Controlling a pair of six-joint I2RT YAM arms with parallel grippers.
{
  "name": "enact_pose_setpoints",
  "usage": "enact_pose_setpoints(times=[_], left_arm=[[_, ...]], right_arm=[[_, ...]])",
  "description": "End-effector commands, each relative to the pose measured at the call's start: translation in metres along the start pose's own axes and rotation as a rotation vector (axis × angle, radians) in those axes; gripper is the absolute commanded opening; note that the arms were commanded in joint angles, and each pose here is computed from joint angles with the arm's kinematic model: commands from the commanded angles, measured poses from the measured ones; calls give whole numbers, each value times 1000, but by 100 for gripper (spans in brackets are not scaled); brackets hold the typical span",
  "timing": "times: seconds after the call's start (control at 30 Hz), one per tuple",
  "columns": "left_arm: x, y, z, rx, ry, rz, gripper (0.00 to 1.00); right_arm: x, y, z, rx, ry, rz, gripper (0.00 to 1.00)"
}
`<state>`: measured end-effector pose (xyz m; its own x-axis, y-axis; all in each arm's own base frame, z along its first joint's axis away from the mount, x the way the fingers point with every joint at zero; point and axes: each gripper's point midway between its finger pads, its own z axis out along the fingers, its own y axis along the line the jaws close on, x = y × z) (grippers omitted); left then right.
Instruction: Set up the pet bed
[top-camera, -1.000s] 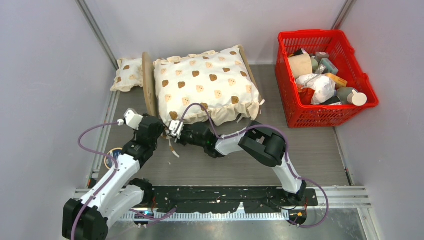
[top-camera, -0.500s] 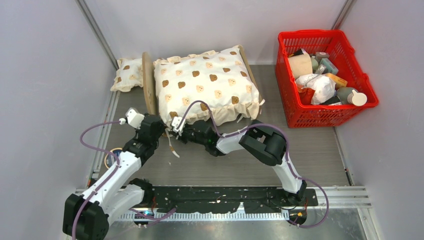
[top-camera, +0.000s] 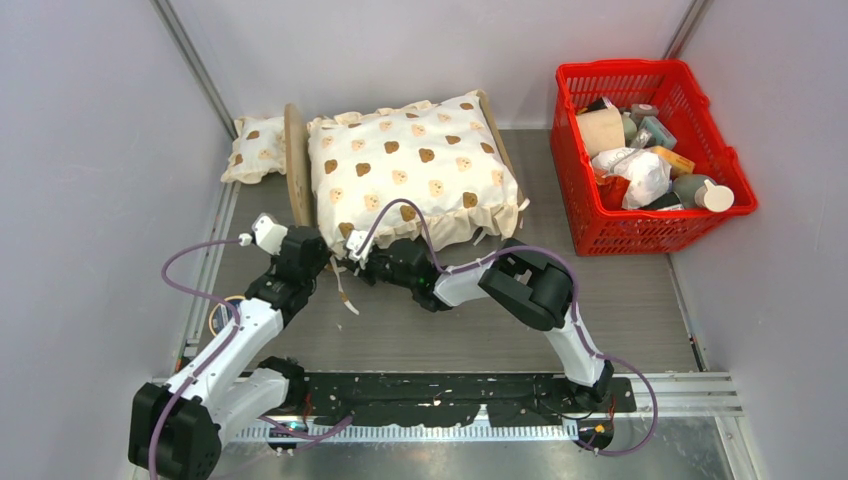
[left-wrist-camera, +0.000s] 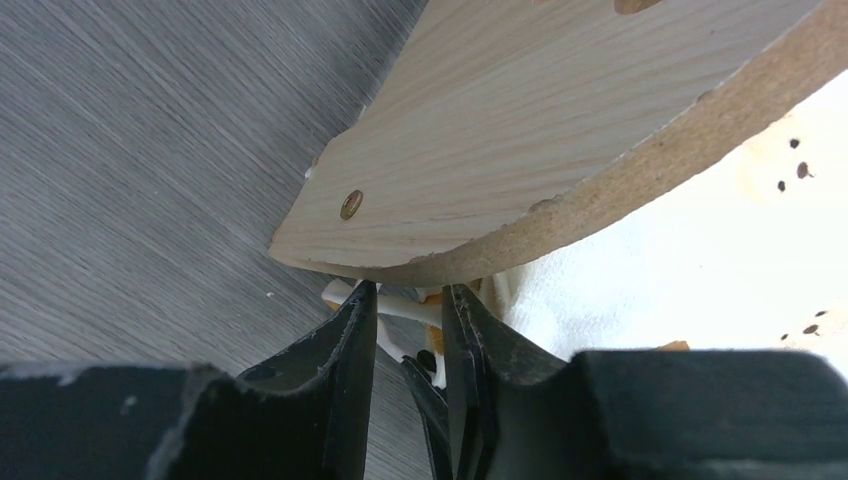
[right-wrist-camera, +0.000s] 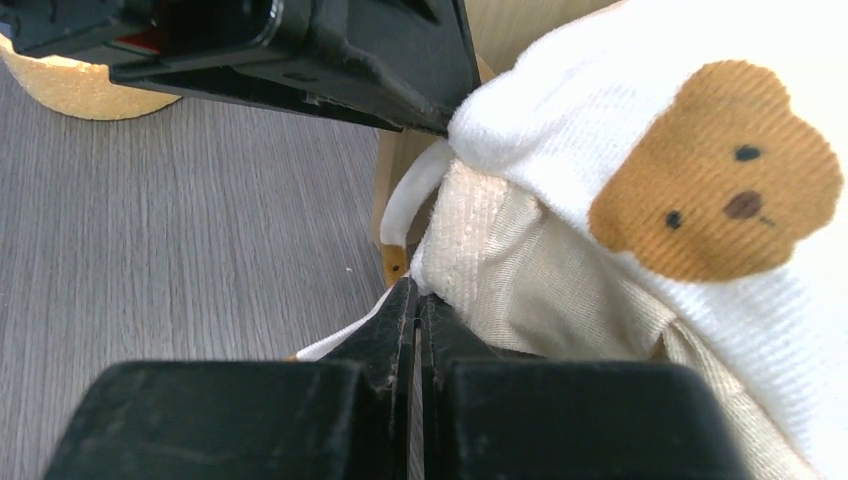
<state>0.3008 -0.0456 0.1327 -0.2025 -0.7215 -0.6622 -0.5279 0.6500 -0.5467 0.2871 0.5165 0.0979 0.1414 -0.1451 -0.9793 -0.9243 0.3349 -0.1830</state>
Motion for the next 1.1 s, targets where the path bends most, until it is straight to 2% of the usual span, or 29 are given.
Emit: enact_pose_setpoints(times=[0.0,0.17,0.43,0.6,1.07], left_arm=[[-39,-27,-1,66,-131,-54,33],[-39,-35,0,90,-123,-39,35],[-37,-39,2,130,-128,-110,29],[-36,-42,4,126,-114,-104,27],[-35,-44,-9,147,-78,-63,31]], right_arm=[[-19,-5,1,15,-74,5,5],[-18,-8,0,18,-73,22,5],[-20,-17,-7,2,-108,83,5],[-21,-19,-8,-4,-116,100,5],[-31,-9,7,-104,-117,106,5]])
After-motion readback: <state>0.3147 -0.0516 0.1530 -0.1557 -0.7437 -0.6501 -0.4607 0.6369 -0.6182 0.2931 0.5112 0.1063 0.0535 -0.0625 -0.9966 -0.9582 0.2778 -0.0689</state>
